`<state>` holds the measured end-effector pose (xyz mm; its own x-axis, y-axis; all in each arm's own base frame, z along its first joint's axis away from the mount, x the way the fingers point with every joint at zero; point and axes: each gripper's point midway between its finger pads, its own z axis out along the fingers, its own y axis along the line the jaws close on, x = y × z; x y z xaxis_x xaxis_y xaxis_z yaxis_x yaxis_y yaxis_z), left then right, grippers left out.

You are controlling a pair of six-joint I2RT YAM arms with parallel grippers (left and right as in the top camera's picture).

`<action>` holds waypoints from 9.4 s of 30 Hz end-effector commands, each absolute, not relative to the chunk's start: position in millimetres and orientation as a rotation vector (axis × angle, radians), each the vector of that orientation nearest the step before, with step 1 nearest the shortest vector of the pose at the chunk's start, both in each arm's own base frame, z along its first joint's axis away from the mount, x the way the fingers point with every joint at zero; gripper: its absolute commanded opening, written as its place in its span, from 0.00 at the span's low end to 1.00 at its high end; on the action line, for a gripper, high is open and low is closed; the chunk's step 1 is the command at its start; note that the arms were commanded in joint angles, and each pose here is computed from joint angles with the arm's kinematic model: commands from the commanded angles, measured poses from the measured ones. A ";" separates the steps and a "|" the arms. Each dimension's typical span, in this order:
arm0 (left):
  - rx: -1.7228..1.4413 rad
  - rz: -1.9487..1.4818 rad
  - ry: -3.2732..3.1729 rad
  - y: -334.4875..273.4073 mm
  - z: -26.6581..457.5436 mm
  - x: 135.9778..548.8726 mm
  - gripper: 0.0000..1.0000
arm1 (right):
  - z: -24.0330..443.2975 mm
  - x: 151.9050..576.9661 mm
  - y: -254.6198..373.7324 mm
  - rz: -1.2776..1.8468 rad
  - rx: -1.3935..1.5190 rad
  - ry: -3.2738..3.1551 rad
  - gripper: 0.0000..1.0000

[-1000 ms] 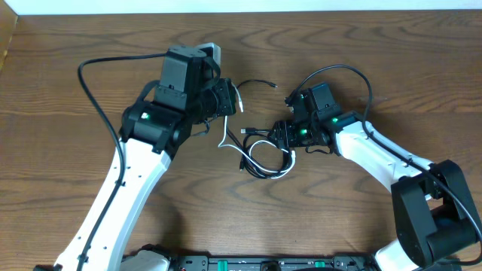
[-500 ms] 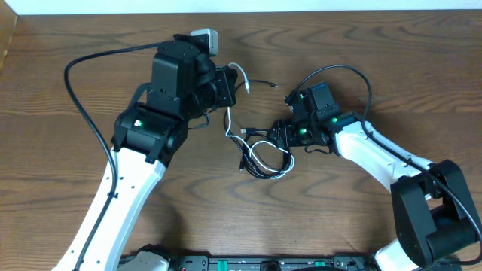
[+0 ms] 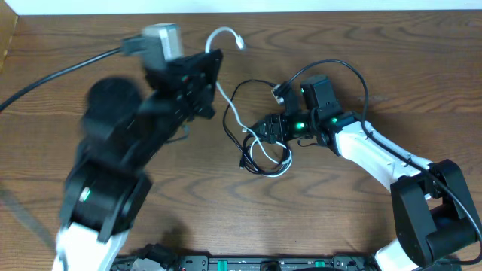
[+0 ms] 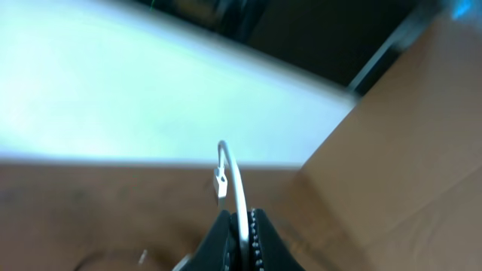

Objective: Untangle cables

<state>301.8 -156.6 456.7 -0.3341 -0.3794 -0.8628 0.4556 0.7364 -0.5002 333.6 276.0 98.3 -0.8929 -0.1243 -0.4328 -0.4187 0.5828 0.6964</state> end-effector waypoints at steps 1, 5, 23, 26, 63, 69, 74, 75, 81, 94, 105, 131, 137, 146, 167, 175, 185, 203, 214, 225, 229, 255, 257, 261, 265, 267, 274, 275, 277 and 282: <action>0.046 -0.850 1.524 -137.7 510.1 272.6 0.07 | 123.8 329.1 288.1 1.388 -0.547 2.361 0.71; -0.034 -0.835 1.326 -111.1 556.8 248.3 0.07 | 137.0 331.9 285.0 1.449 -0.601 2.284 0.70; -0.141 -0.791 1.336 -103.7 550.1 276.6 0.07 | 83.5 297.9 288.7 1.272 -0.244 2.733 0.60; -0.151 -0.802 1.342 -105.2 548.3 280.8 0.07 | 78.3 294.6 304.7 1.232 -0.190 2.752 0.60; -0.394 -0.262 2.250 -34.7 309.1 327.4 0.07 | 171.6 342.8 192.5 0.641 -0.022 2.732 0.01; -0.144 -0.271 2.421 -57.2 268.2 340.7 0.09 | 164.5 330.2 162.7 0.631 0.041 2.823 0.01; 0.191 -0.480 2.485 -105.2 248.9 338.8 0.43 | 162.7 326.9 159.4 0.623 0.044 2.842 0.01; 0.262 -0.532 2.489 -116.5 246.0 336.5 0.48 | 162.7 326.9 159.4 0.623 0.044 2.842 0.01; 0.655 -0.893 2.422 -188.8 235.5 317.5 0.56 | 163.0 326.4 160.6 0.632 0.029 2.841 0.01; 1.058 -1.249 2.199 -280.1 226.1 289.8 0.56 | 170.1 331.3 160.9 0.936 0.098 2.826 0.01; 1.198 -0.950 2.207 -307.3 204.1 284.1 0.55 | 161.6 333.6 177.4 1.242 0.089 2.828 0.01; 1.200 -0.896 2.298 -343.8 157.4 285.9 0.27 | 181.2 333.0 192.2 1.426 -0.028 2.723 0.01; 1.174 -0.905 2.293 -346.7 159.1 289.3 0.28 | 191.4 330.2 198.9 1.526 -0.059 2.679 0.01; 1.167 -0.908 2.297 -346.8 159.0 289.4 0.41 | 205.1 333.3 206.1 1.631 -0.075 2.609 0.05; 0.567 -1.001 2.401 -295.0 211.9 341.8 0.07 | 149.2 378.5 133.0 0.957 0.265 2.747 0.84; 0.511 -1.000 2.373 -280.9 229.1 346.1 0.07 | 144.1 367.1 148.9 0.941 0.069 2.766 0.85; 0.273 -1.002 2.353 -246.8 239.7 380.6 0.08 | 118.6 357.4 126.7 0.755 0.227 2.867 0.80; 0.251 -1.138 2.132 -218.7 328.0 361.0 0.07 | 111.2 414.6 144.6 0.868 0.365 2.562 0.73; 0.254 -1.136 2.129 -216.8 332.2 355.2 0.08 | 68.5 419.9 164.3 0.917 0.298 2.621 0.75; 0.239 -1.134 2.183 -215.3 321.9 350.2 0.07 | 65.4 419.8 184.5 1.044 0.412 2.624 0.54; 0.260 -1.118 2.201 -214.4 316.5 347.9 0.08 | 68.5 416.0 188.9 1.111 0.440 2.631 0.45; 0.074 -0.401 2.480 -128.2 242.1 353.1 0.08 | 322.5 395.3 -26.4 1.059 0.491 1.902 0.01; 0.057 -0.355 2.481 -122.0 240.7 354.3 0.07 | 328.0 385.5 -47.2 1.017 0.544 1.874 0.01; 0.011 -0.228 2.484 -104.5 237.5 356.7 0.07 | 332.1 370.6 -89.1 0.935 0.648 1.821 0.01; -0.021 -0.122 2.501 -89.6 233.2 354.1 0.07 | 333.7 361.9 -120.2 0.878 0.716 1.777 0.01; -0.021 -0.117 2.508 -88.9 232.1 352.8 0.07 | 334.7 359.5 -128.6 0.857 0.733 1.765 0.01; -0.030 -0.130 2.498 -90.4 233.7 354.8 0.07 | 360.7 379.5 -145.7 0.613 0.710 1.791 0.01; -0.030 -0.130 2.498 -90.4 233.7 354.8 0.08 | 369.5 384.7 -149.2 0.571 0.705 1.803 0.01; -0.030 -0.130 2.498 -90.4 233.6 354.7 0.07 | 387.6 396.7 -157.8 0.491 0.694 1.824 0.01; -0.014 -0.181 2.504 -97.4 233.5 353.5 0.08 | 423.4 431.7 -192.8 0.307 0.702 1.845 0.01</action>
